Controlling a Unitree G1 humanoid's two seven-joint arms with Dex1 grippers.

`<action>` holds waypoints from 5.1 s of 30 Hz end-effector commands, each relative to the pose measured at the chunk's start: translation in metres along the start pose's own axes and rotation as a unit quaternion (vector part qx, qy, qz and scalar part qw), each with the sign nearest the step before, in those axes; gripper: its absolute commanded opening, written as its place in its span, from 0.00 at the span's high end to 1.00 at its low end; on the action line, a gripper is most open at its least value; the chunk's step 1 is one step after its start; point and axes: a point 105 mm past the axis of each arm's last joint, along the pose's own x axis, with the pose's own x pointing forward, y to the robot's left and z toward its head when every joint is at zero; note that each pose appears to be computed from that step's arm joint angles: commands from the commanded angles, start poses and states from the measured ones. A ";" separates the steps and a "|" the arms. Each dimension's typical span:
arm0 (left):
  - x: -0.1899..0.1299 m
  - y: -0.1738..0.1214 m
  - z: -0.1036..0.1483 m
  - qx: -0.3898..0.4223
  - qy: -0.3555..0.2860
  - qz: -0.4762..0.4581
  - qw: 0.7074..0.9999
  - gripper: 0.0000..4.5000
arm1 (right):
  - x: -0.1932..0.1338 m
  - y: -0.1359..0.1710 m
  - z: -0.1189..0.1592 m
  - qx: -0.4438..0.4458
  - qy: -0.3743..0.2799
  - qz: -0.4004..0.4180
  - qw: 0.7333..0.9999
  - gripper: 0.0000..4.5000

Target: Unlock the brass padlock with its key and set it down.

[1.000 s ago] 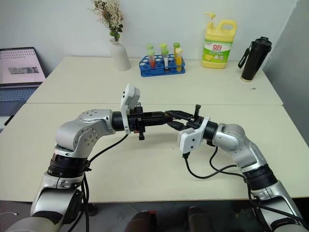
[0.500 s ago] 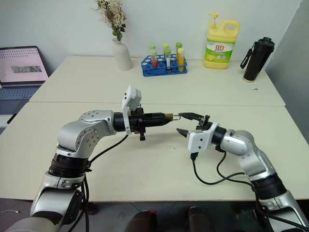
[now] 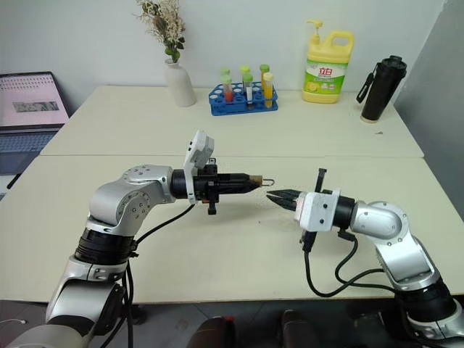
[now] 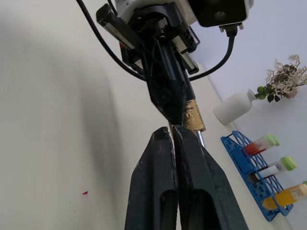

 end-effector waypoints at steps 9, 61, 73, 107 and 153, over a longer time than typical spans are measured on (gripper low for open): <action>-0.003 -0.012 0.012 0.036 -0.003 -0.031 0.999 0.97 | 0.000 -0.017 -0.006 -0.021 0.003 -0.006 1.000 1.00; -0.011 -0.024 0.005 0.021 0.008 -0.064 0.998 0.97 | 0.006 0.008 -0.008 0.004 -0.040 0.143 0.989 1.00; -0.012 -0.023 0.005 0.033 0.011 -0.057 0.998 0.97 | -0.019 -0.014 -0.050 -0.031 0.074 0.122 0.989 1.00; -0.011 -0.022 0.005 0.034 0.007 -0.049 0.998 0.97 | 0.002 0.015 0.014 0.106 -0.033 0.157 0.981 1.00; -0.006 -0.006 -0.044 -0.064 0.057 0.015 0.996 0.97 | -0.017 0.020 -0.020 0.177 0.082 0.086 0.977 0.92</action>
